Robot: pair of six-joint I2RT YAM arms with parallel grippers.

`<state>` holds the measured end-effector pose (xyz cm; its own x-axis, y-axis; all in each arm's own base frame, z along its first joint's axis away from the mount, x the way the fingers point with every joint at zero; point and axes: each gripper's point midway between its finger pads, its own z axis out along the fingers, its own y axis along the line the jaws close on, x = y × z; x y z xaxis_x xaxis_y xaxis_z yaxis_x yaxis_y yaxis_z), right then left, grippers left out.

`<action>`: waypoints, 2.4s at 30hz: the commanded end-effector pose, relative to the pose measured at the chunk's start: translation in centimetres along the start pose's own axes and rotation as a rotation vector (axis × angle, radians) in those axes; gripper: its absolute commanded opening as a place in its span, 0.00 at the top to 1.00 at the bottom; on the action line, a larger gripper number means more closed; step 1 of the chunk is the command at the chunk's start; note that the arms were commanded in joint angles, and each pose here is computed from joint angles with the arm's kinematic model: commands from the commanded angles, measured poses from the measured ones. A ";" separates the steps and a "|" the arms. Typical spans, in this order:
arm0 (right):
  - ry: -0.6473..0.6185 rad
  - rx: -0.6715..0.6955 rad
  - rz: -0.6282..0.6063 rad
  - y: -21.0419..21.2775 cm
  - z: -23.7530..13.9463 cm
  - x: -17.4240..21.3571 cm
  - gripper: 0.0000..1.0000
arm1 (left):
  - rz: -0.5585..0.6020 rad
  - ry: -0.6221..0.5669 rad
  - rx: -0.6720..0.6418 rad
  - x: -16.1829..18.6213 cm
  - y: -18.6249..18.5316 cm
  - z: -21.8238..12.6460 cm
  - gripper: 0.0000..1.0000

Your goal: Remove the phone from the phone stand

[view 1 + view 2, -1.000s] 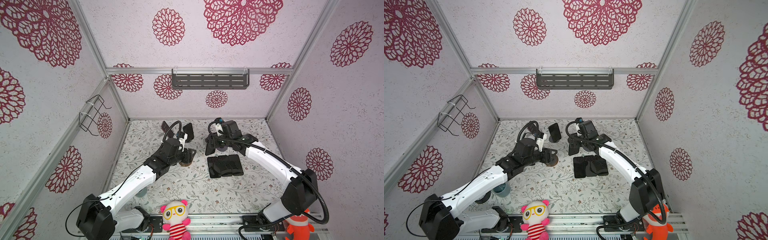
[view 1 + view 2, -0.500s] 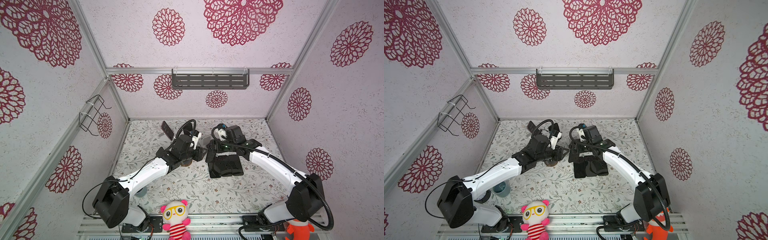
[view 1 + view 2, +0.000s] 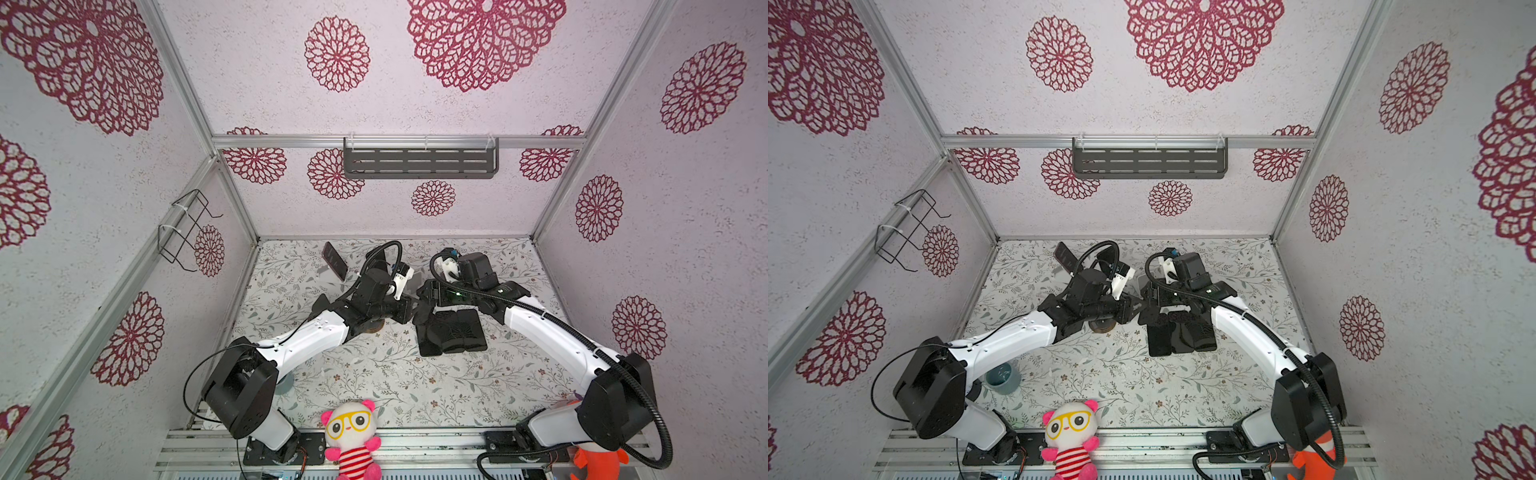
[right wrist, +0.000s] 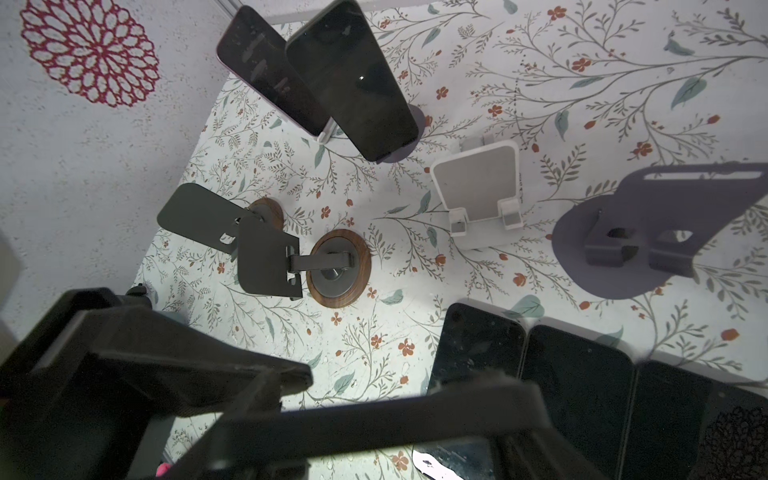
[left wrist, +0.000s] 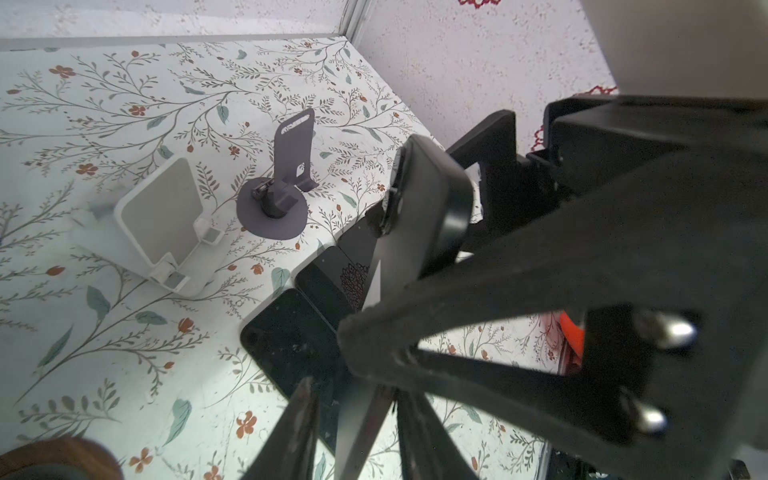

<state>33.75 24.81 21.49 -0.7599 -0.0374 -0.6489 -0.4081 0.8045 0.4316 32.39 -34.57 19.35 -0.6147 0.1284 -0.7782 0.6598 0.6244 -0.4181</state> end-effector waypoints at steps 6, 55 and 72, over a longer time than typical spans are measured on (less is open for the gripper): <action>-0.101 -0.078 -0.005 2.2 -1.9 -2.8 0.40 | 0.053 -0.030 0.080 -0.9 -1.9 0.6 0.69; -0.126 0.422 -0.022 -7.9 -11.4 -0.8 0.18 | -0.014 -0.052 0.011 -2.1 -1.5 -0.7 1.00; 0.098 0.708 0.143 -20.4 -8.4 7.3 1.00 | -0.407 0.106 -0.305 1.1 3.6 -1.6 1.00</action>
<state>31.12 3.19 13.53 -0.8473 0.0690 -0.5266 0.1007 0.9944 -0.0316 33.41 -31.11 17.76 -0.8195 -0.0326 -0.5722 0.2968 0.8300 -0.4723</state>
